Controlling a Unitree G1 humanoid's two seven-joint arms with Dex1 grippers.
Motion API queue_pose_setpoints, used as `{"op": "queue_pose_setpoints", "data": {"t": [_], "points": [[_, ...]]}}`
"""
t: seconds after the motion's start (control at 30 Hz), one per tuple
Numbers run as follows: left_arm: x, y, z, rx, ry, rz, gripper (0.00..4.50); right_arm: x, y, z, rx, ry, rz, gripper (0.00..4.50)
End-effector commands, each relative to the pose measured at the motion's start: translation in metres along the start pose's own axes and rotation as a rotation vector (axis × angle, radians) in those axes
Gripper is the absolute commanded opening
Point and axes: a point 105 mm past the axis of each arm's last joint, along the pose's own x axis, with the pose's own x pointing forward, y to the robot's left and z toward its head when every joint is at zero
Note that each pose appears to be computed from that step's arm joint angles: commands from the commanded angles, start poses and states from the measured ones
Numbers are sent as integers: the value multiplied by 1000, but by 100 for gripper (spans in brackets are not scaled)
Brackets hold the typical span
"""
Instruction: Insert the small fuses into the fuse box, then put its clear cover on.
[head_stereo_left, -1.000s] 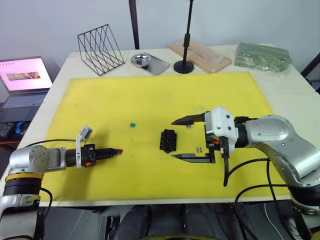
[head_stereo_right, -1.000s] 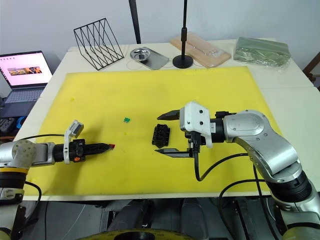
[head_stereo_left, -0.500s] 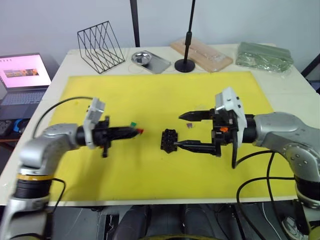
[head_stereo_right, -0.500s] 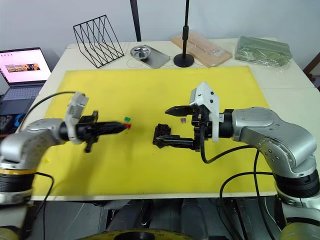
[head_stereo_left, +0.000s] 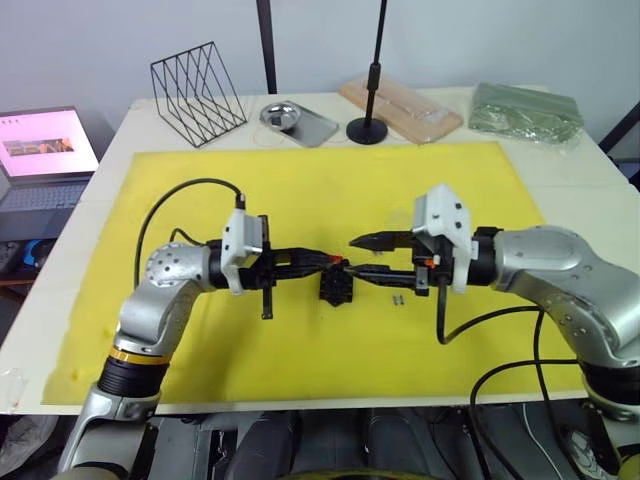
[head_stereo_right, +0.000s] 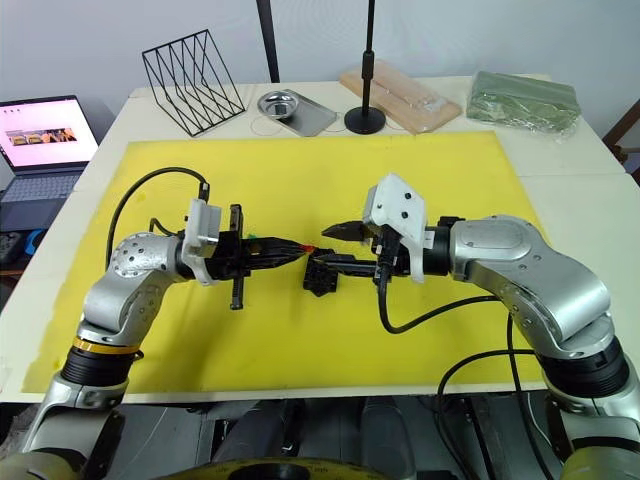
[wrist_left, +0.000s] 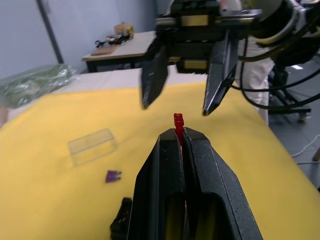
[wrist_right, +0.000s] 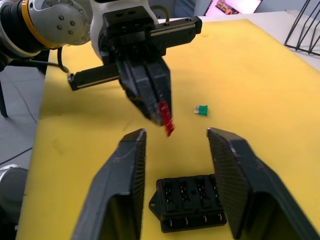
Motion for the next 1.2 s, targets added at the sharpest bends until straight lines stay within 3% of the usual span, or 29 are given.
{"op": "queue_pose_setpoints", "data": {"t": [0.03, 0.47, 0.57, 0.73, 0.9, 1.0, 1.2], "points": [[2, 1, 8, 61, -16, -22, 0, 0, 4, 10, -51, -26, 3, 206], [6, 2, 10, 75, -36, -40, 0, 0, 9, 12, -24, -40, 21, 206], [7, -2, 8, 69, -28, -57, 0, 2, 10, 15, -8, -57, 30, 153], [7, -5, 5, 64, -17, -65, 0, 2, 11, 20, 14, -78, 42, 2], [6, -4, 5, 48, -17, -51, 0, -2, 12, 17, 18, -53, 60, 2], [5, -4, 4, 42, -15, -42, 72, -2, 13, 16, 19, -45, 68, 0], [-4, -7, -2, 24, 17, -10, 289, 0, 12, 15, 6, -11, 61, 0]]}}
